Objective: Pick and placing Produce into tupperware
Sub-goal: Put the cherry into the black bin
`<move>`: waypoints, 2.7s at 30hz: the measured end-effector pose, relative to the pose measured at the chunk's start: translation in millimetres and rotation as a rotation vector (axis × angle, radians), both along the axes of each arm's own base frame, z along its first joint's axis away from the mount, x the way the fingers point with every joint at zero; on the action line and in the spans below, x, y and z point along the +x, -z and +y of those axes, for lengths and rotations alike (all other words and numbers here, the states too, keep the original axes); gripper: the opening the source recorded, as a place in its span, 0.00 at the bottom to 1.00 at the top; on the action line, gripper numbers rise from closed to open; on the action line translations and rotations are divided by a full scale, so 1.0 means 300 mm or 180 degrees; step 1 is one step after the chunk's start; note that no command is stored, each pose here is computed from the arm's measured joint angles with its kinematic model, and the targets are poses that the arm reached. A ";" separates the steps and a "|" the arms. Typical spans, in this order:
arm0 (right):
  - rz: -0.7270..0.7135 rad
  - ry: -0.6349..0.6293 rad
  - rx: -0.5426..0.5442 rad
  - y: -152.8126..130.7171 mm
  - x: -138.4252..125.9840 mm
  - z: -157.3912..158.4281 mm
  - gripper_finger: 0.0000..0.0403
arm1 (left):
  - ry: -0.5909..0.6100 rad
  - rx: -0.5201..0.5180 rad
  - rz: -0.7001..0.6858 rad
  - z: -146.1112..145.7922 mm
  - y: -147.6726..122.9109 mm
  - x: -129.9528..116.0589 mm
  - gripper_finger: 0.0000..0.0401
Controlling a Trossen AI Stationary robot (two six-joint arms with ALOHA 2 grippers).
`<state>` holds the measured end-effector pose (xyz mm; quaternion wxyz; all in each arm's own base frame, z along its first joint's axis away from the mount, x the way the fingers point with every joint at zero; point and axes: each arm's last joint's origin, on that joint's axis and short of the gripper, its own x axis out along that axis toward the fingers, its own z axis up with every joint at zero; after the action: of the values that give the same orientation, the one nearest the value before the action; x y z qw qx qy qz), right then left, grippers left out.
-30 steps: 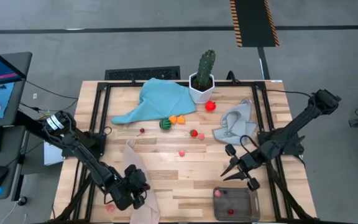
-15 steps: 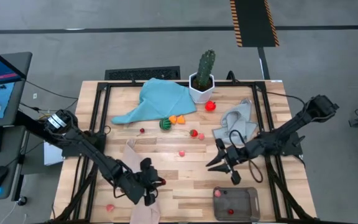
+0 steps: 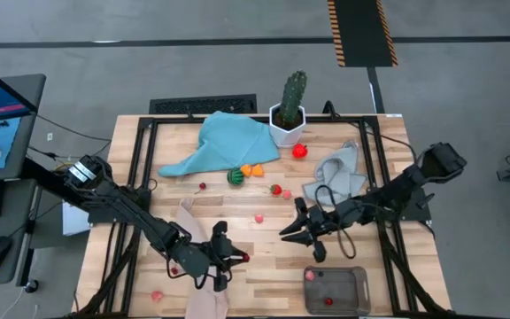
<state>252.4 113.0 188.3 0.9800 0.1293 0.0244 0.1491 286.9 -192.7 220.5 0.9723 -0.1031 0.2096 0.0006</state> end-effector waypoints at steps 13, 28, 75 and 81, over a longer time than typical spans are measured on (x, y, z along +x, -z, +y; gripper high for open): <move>0.0073 -0.0353 0.0121 0.004 0.160 0.027 0.34 | 0.0102 0.0107 -0.0194 -0.015 -0.019 0.001 0.13; 0.0031 -0.0276 0.0225 -0.016 0.205 0.031 0.45 | 0.0067 0.0132 -0.0250 0.001 -0.025 0.014 0.13; 0.0147 -0.0530 0.0248 0.003 0.274 0.054 0.05 | 0.0110 0.0117 -0.0248 0.004 -0.025 0.018 0.13; 0.0137 -0.0518 0.0230 0.002 0.274 0.053 0.04 | 0.0102 0.0099 -0.0246 0.005 -0.025 0.018 0.13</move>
<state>334.7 128.9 187.6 0.9586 0.1653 0.0505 0.2262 292.4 -191.3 228.1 0.9811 -0.0845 0.1734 -0.0156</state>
